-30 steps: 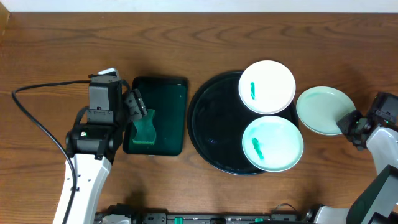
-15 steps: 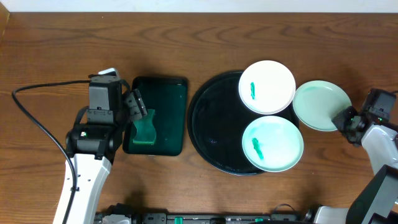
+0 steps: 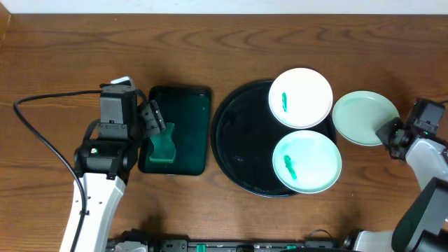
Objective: Clean dirty plates on tray and stack at the side
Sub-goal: 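Set the pale green plate on the table right of the tray and release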
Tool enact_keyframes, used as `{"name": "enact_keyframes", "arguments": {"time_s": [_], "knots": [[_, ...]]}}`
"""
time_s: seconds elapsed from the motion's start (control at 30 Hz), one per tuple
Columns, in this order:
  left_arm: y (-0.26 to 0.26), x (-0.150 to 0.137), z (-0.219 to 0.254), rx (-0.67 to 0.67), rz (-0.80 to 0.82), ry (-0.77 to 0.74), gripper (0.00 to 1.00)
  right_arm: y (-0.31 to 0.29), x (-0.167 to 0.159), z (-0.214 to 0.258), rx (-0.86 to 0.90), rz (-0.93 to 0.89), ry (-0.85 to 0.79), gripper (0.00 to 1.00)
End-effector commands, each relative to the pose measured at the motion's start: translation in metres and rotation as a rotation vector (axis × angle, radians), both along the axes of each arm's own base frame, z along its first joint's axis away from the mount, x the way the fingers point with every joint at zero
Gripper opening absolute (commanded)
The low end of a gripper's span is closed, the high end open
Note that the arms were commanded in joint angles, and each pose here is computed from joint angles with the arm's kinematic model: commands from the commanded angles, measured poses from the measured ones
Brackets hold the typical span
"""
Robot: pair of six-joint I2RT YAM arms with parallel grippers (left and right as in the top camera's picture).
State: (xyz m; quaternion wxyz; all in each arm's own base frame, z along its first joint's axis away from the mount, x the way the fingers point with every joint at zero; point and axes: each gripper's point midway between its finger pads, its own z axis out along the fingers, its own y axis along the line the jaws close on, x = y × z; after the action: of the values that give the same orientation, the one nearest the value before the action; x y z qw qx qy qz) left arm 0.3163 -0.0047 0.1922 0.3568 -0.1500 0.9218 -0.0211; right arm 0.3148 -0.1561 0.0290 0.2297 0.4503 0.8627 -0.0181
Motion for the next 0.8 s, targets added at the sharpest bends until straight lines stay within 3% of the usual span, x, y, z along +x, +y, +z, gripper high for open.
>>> {"name": "enact_keyframes", "arguments": {"time_s": [0.0,0.43,0.77], "knots": [[0.003,0.004,0.008,0.012,0.012,-0.016,0.78,0.001,-0.005,-0.019,0.007,-0.004,0.051,0.01],[0.003,0.004,0.008,0.012,0.012,-0.016,0.78,0.013,0.002,-0.037,0.063,0.047,0.052,0.02],[0.003,0.004,0.008,0.012,0.012,-0.016,0.78,0.026,0.012,-0.034,0.100,0.160,0.015,0.13]]}}
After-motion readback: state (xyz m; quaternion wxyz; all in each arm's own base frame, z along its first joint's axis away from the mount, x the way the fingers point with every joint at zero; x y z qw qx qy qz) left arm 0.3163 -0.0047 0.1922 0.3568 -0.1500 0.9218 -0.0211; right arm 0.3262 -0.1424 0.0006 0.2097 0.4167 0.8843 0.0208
